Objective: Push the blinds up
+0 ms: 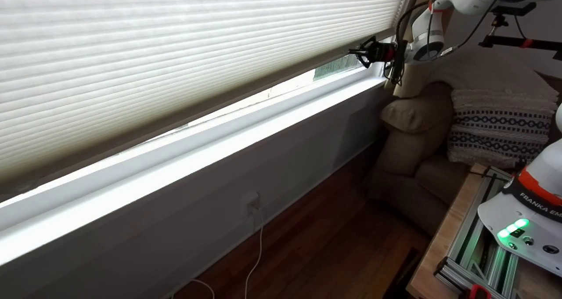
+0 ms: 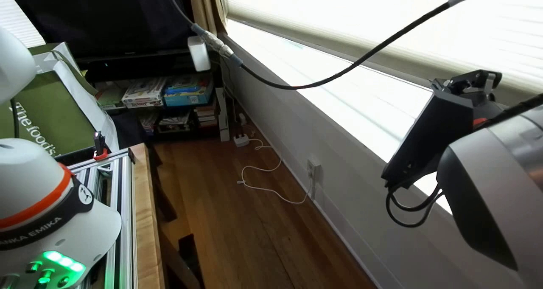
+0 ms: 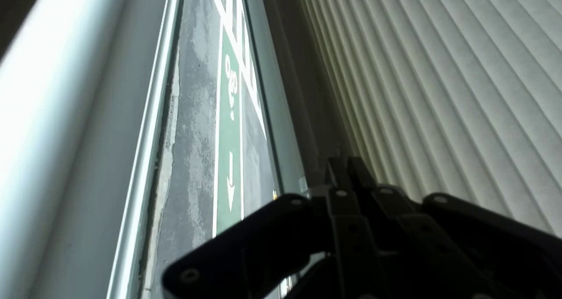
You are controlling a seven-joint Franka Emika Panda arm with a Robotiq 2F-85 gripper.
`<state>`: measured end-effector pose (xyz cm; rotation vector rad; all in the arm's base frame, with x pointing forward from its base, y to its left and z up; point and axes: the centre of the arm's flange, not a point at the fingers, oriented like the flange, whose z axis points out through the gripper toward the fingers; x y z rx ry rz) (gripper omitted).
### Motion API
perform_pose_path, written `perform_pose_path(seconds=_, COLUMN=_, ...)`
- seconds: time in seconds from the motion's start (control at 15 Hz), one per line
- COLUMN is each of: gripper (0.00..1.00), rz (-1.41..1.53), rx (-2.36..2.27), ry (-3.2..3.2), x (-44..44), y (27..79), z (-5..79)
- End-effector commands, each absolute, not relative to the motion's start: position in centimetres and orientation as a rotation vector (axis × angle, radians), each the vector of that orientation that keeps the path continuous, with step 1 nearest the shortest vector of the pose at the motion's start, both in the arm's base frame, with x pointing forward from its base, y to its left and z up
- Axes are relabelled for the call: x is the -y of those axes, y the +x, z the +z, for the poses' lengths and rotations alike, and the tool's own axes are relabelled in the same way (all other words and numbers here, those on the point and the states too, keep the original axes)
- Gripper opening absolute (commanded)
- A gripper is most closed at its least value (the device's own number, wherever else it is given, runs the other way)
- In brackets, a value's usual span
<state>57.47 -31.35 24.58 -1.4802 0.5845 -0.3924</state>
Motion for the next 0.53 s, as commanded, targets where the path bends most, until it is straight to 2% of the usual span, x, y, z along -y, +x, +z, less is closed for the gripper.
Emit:
perform_pose_path(seconds=0.0, gripper=0.01, rz=-0.398, rx=-0.549, ry=-1.33, x=30.4, y=56.5, z=31.0)
perform_pose_path(seconds=0.47, gripper=0.01, rz=-0.436, rx=-0.522, ry=-1.312, x=29.7, y=56.4, z=35.7)
